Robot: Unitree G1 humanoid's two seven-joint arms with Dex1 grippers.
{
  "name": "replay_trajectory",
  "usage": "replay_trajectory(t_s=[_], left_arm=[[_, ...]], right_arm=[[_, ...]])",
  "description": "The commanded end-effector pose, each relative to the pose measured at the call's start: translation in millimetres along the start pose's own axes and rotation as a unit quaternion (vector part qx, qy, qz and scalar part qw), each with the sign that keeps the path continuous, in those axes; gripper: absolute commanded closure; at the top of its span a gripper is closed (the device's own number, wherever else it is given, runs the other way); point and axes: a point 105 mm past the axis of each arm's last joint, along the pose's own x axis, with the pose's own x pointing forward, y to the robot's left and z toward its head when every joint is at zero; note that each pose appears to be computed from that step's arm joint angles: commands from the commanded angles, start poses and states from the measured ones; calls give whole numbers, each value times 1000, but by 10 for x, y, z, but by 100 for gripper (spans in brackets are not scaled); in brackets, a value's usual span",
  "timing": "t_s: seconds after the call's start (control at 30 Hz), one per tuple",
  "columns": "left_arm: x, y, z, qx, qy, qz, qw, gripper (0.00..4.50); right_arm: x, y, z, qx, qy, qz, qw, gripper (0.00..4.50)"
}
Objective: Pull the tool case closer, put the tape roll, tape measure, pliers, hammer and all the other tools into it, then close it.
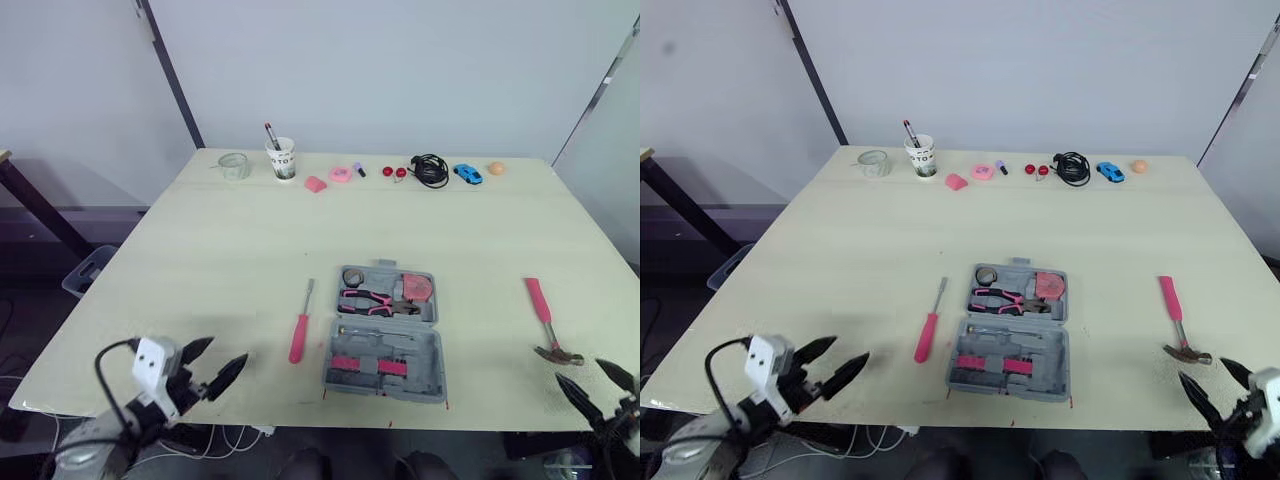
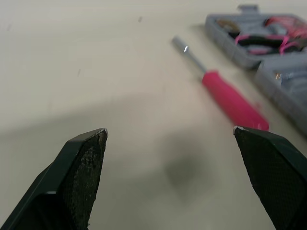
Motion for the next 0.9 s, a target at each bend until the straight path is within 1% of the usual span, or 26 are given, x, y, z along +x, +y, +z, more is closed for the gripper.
replay_trajectory(t_s=[0.03,0.23,0.33,0.43,0.6,0.7,0.77,0.83,0.9], left_arm=[[-77,-15,138,14,-26,11,999,2],[-68,-48,149,16,-26,11,999,2],[-1,-90,212,25,-34,13,999,2],[57,-169,310,43,-36,4,998,2],[160,-239,578,64,-68,-29,995,2],[257,-377,865,116,-87,-109,983,2],[287,-460,976,133,-90,-154,975,2],[315,-565,1107,151,-87,-218,960,2],[326,-624,1173,170,-81,-255,948,2]], right_arm=[[-136,-105,76,-16,-20,-31,999,0],[-155,-70,82,-18,-27,-28,999,0],[-77,-69,189,-30,-44,-18,998,0],[74,23,415,-37,-83,18,996,0],[293,73,582,-47,-89,36,994,0],[536,30,622,-28,-76,13,997,0],[640,-9,631,-20,-64,-3,998,0],[783,-72,599,0,-36,-29,999,0],[865,-137,580,6,-16,-51,999,0]])
